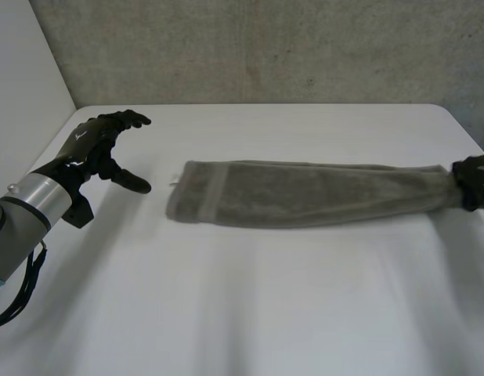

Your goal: Fold the towel.

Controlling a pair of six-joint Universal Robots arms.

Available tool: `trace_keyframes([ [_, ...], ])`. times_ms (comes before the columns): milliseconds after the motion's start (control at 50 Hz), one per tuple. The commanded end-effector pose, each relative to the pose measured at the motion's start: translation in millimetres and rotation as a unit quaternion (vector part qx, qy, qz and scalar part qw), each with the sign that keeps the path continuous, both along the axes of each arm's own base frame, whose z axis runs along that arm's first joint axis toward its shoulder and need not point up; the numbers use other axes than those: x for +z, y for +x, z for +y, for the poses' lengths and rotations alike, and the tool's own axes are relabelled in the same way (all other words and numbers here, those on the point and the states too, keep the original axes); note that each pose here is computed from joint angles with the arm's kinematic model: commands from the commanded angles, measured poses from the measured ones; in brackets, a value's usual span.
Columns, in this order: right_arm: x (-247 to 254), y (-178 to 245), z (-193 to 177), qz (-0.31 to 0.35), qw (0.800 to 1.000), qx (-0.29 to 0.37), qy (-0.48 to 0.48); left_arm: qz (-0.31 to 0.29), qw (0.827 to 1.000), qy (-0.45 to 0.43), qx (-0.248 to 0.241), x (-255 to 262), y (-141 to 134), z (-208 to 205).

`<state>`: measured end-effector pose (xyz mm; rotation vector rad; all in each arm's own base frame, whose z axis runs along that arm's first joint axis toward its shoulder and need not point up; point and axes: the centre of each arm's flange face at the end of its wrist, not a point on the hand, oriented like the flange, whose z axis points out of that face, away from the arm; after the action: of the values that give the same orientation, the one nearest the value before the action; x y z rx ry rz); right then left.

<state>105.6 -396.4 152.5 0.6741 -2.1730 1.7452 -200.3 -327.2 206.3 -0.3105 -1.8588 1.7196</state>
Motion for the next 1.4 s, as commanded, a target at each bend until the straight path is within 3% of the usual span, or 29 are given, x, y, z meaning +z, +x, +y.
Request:
trace_keyframes([
  [20,61,-9,-19,0.011,0.995,-0.028,-0.093,0.000,1.000,-0.003,-0.001,2,0,0],
  [60,74,3,-20,0.007,0.994,-0.014,-0.110,0.000,1.000,-0.002,-0.001,1,0,0],
  [100,100,63,-7,-0.002,0.987,0.058,-0.150,0.000,1.000,-0.002,-0.001,2,0,0],
  [120,101,63,-7,-0.002,0.987,0.059,-0.151,0.000,1.000,-0.002,-0.001,2,0,0],
  [160,113,131,19,-0.014,0.974,0.147,-0.173,0.000,1.000,-0.001,-0.001,1,0,0],
  [180,113,131,19,-0.014,0.974,0.147,-0.173,0.000,1.000,-0.001,-0.001,1,0,0],
  [220,115,188,49,-0.018,0.956,0.222,-0.189,0.000,1.000,-0.002,-0.001,1,0,1],
  [240,115,188,49,-0.018,0.956,0.222,-0.189,0.000,1.000,-0.002,-0.001,1,0,1],
  [280,109,242,81,-0.022,0.934,0.299,-0.194,0.000,1.000,-0.001,-0.001,1,-1,1],
  [300,109,242,81,-0.022,0.934,0.300,-0.194,0.000,1.000,-0.001,-0.001,1,-1,1],
  [340,86,286,105,-0.025,0.914,0.365,-0.177,0.000,1.000,-0.002,-0.001,1,-1,1],
  [400,68,301,114,-0.021,0.907,0.390,-0.154,0.000,1.000,-0.002,-0.001,1,-1,1],
  [440,28,316,127,-0.001,0.902,0.424,-0.081,0.000,1.000,-0.001,-0.001,1,0,1],
  [560,3,325,131,0.033,0.901,0.431,-0.026,0.000,1.000,-0.001,-0.001,1,-1,2],
  [720,38,312,118,0.001,0.915,0.402,-0.026,0.000,1.000,0.000,-0.004,1,-2,2],
  [820,87,276,102,-0.067,0.931,0.357,-0.038,0.000,1.000,0.001,-0.010,0,-4,5],
  [880,99,259,101,-0.075,0.937,0.340,-0.038,0.000,1.000,0.005,-0.014,-1,-6,7],
  [1060,64,217,106,-0.059,0.951,0.299,0.042,0.000,1.000,0.002,-0.030,2,-14,16],
  [1200,16,191,127,-0.059,0.945,0.303,0.111,-0.003,0.995,-0.009,-0.098,1,-53,27],
  [1400,-2,170,129,-0.070,0.953,0.285,0.078,-0.059,0.981,-0.028,-0.181,-21,-119,30],
])
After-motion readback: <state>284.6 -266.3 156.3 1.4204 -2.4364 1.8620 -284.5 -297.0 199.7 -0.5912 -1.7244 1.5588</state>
